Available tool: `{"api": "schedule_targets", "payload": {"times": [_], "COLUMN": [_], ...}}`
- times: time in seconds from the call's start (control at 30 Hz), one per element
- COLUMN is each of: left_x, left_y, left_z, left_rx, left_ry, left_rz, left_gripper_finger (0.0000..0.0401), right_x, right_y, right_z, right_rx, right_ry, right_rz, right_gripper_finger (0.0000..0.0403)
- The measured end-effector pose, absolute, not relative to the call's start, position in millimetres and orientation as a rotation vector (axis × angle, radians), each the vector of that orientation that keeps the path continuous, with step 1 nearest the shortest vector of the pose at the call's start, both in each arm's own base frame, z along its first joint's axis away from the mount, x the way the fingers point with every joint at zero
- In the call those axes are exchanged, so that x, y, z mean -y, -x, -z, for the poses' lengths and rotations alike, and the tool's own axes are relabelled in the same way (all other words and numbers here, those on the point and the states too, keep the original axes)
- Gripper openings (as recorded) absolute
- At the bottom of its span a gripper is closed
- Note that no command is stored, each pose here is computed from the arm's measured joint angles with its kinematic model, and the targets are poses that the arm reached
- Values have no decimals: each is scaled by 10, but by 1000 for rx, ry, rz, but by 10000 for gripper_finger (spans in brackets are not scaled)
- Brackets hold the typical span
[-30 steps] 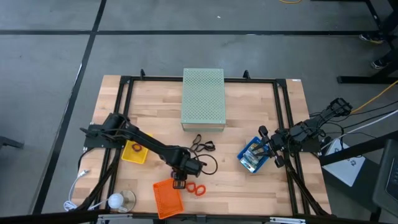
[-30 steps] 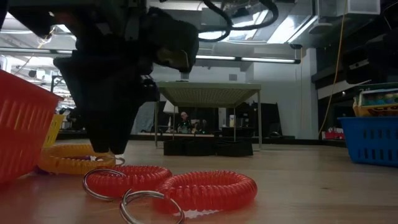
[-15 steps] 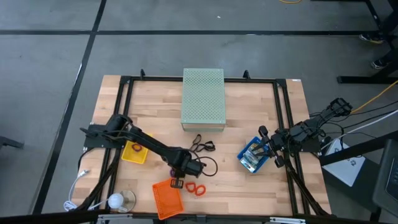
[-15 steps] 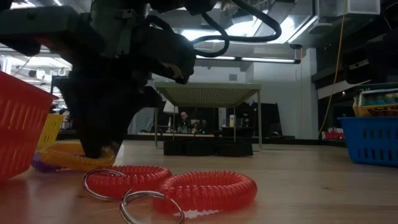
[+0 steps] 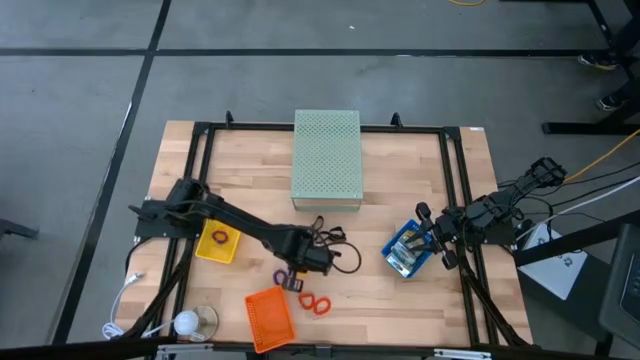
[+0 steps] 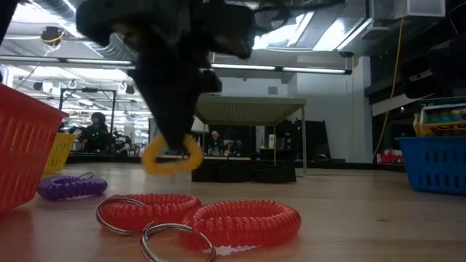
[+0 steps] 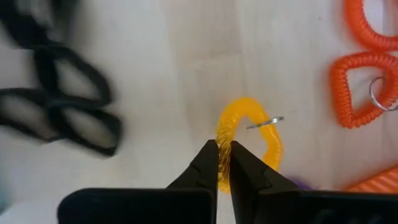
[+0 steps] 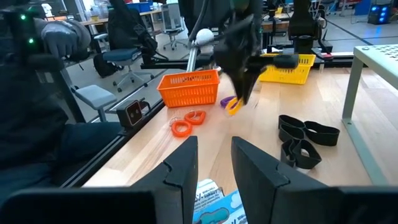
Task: Pick & Place Office Desk Supplies
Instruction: Put the yellow spring keychain into the yellow bin
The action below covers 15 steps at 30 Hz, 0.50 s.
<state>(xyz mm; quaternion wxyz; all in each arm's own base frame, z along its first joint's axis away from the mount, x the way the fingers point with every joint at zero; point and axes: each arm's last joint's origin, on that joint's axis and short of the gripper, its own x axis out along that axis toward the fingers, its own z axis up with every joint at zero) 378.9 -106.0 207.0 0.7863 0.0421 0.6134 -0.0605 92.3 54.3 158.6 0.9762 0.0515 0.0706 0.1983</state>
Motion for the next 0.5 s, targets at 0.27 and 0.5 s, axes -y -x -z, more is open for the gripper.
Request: {"api": "schedule_targets", "payload": {"times": [0.27, 0.5], "left_x": [769, 608], "left_y": [-3499, -2893], "left_z": [-2889, -3617], "left_rx": [-1094, -685], "left_ry": [-95, -69], "left_rz": [-4, -28], "left_gripper_finger": [11, 11], "right_x": [-544, -544], "right_y": [-923, -923], "right_z": [-1585, -1585], "right_rx": [-149, -149], "right_ry": [-128, -129], "right_rz": [-401, -401], "right_gripper_finger": [98, 98]}}
